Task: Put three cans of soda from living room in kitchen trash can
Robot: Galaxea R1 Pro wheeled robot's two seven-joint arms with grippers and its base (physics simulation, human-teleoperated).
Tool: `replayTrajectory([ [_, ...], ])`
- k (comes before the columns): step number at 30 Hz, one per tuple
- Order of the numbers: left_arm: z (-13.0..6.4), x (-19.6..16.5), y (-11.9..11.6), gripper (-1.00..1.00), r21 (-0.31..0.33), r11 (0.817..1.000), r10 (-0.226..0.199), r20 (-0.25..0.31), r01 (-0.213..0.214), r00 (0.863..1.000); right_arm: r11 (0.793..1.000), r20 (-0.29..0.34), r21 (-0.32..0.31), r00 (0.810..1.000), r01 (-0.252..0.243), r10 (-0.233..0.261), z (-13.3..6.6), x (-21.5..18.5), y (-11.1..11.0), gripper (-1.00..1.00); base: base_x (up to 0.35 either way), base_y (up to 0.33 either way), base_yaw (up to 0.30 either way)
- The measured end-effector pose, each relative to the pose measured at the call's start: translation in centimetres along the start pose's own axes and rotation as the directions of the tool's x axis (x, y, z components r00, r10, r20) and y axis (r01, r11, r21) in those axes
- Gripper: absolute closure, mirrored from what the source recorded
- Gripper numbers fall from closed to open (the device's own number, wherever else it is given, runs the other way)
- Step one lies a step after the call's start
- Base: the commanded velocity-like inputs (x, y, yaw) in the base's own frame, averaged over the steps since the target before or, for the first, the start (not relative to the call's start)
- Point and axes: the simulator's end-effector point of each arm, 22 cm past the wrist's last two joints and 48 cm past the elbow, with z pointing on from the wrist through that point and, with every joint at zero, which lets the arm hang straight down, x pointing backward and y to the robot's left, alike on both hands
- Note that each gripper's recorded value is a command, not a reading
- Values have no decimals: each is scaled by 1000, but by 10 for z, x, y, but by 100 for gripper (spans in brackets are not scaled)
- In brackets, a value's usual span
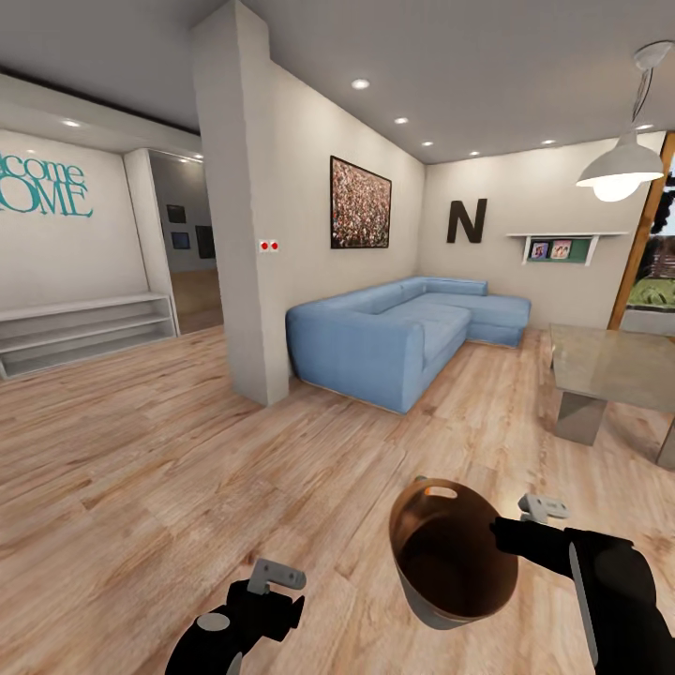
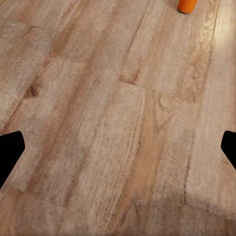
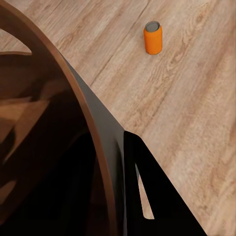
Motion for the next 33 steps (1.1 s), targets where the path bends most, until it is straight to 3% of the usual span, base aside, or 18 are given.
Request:
replayTrajectory([
  [17,0,0,-1,-100,2,1000,1,0,-1,1000,1000,1,0,1000,1,-1,0,0,0,100,0,0,0],
  [33,-4,-5,-1,-100,2,1000,3,13,-3,1000,1000,7,-2,1000,-1,1,-5,-3,1,100,0,0,-217],
])
